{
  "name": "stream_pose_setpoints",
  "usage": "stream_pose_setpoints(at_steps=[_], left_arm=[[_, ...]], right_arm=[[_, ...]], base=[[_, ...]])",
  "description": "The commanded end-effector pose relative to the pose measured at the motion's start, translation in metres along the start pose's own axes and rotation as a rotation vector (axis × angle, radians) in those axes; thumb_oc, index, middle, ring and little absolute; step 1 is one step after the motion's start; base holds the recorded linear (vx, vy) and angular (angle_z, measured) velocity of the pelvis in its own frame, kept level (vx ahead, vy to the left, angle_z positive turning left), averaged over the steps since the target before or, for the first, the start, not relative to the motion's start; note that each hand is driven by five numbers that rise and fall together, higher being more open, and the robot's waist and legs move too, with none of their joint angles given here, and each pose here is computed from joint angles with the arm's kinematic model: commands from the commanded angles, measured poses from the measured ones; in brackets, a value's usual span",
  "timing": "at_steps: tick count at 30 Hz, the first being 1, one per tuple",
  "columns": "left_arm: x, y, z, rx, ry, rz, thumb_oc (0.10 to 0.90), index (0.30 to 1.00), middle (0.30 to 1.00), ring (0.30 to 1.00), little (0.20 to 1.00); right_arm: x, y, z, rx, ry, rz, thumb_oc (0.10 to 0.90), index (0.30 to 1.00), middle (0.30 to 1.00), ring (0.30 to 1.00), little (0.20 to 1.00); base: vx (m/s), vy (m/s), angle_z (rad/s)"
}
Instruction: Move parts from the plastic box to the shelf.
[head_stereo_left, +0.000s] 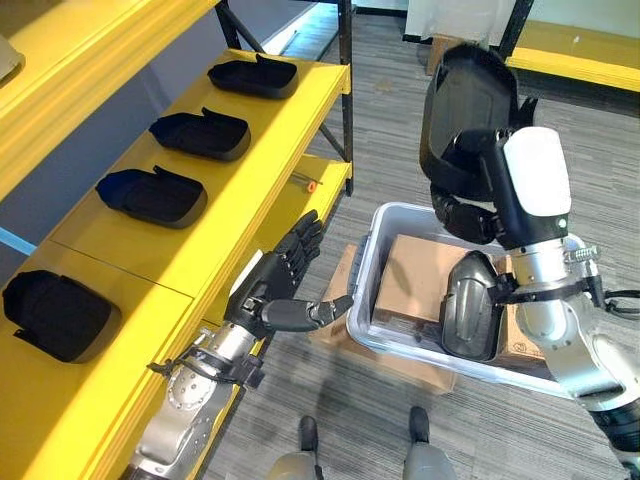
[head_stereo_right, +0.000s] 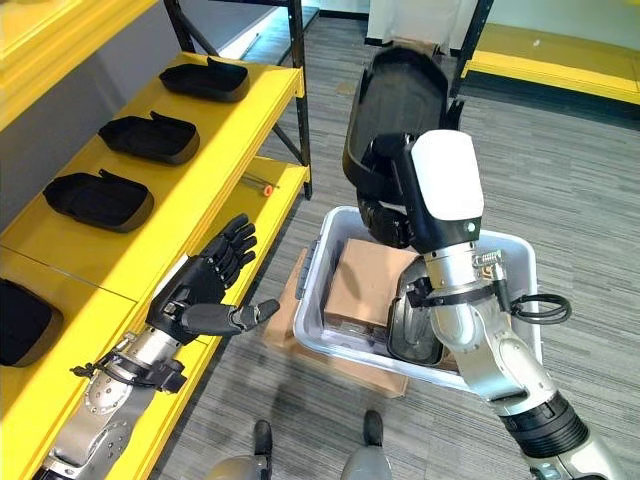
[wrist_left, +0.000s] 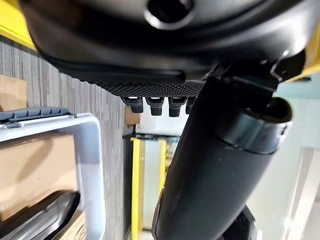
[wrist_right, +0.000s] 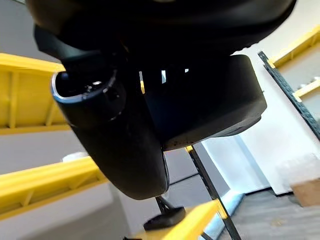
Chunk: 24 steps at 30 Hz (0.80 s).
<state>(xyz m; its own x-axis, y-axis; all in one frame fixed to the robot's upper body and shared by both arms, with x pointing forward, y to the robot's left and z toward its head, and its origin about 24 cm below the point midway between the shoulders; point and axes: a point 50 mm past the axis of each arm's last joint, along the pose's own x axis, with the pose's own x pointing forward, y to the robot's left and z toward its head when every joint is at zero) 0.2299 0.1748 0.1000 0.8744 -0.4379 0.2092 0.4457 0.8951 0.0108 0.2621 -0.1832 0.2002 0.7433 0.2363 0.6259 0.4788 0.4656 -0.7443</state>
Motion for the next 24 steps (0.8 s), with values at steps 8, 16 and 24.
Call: stream_pose_setpoints(at_steps=[8, 16, 24], left_arm=[[-0.001, -0.003, 0.051, 0.034, -0.248, -0.036, 0.9, 1.0, 1.0, 1.0, 1.0], [-0.005, 0.0, 0.051, 0.006, -0.3, -0.033, 0.9, 1.0, 1.0, 1.0, 1.0], [0.014, -0.014, 0.049, -0.142, -0.322, -0.144, 0.9, 1.0, 1.0, 1.0, 1.0]], right_arm=[[-0.011, -0.038, 0.03, 0.038, -0.202, -0.225, 0.4, 0.3, 0.3, 0.3, 0.3], [-0.006, -0.035, 0.039, -0.015, -0.294, -0.277, 0.4, 0.3, 0.3, 0.3, 0.3], [-0.003, -0.047, 0.032, -0.148, -0.272, -0.332, 0.4, 0.3, 0.3, 0.3, 0.3]], base=[[-0.09, 0.061, 0.11], [-0.16, -0.082, 0.32], [-0.16, -0.033, 0.89]])
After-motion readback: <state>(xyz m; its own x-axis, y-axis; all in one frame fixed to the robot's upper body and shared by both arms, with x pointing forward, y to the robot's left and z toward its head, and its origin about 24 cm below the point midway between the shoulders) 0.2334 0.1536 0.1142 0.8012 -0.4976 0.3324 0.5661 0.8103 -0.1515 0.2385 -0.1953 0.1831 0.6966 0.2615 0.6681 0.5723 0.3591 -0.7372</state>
